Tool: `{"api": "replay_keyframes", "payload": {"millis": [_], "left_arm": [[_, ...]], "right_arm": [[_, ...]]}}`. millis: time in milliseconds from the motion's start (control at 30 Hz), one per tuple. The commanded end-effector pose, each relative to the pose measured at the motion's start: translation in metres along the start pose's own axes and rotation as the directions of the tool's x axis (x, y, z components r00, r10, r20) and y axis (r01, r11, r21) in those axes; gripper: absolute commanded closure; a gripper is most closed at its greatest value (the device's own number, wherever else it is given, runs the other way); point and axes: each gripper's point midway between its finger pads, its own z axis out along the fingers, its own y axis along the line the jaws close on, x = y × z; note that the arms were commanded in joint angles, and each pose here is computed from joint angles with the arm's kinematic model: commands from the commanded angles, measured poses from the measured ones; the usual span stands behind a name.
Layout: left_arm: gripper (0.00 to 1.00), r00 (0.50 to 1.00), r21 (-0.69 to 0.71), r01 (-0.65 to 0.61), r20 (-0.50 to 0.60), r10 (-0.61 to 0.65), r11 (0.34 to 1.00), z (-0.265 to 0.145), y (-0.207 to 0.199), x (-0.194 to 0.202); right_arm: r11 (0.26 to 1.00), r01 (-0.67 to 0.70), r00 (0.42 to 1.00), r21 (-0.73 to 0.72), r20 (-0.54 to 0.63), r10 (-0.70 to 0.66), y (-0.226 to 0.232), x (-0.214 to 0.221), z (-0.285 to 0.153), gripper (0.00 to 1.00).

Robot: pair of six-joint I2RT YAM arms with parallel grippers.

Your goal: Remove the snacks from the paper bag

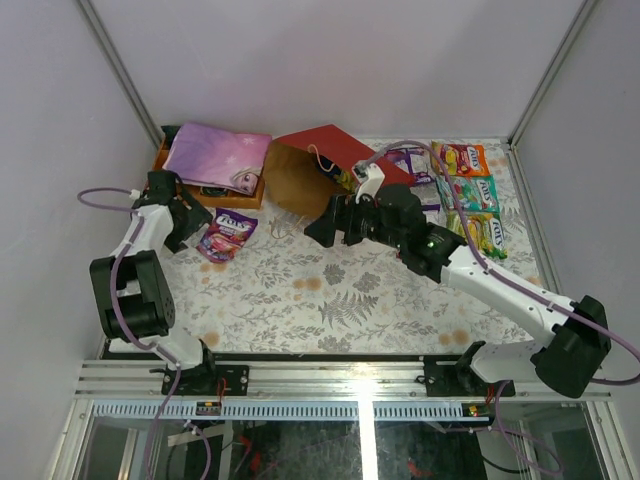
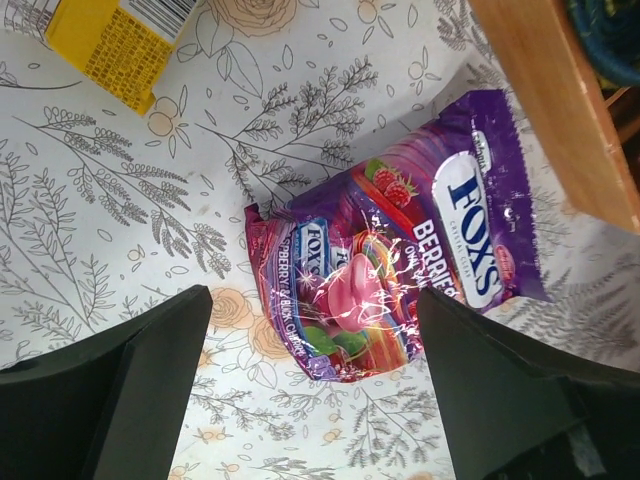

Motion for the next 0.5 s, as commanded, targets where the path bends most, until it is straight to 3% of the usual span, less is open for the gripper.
{"api": "replay_keyframes", "payload": {"millis": [0,300,467], "left_arm": [[0.18,0.995,-0.152,-0.091,0.032,0.097,0.984,0.005,0.014,-0.003],[0.26,0.996,-0.241,-0.086,-0.027,0.082,0.967,0.018,0.043,0.029],[0.42,0.996,-0.246,-0.082,-0.043,0.074,0.966,0.026,0.042,0.029]], "right_arm": [[0.984,-0.014,0.999,-0.176,-0.032,0.008,0.031,0.018,0.000,0.11],[0.973,-0.031,0.989,-0.227,-0.147,-0.003,0.030,0.064,0.011,0.23],[0.974,-0.010,0.988,-0.228,-0.154,-0.025,0.028,0.068,0.011,0.25]]}}
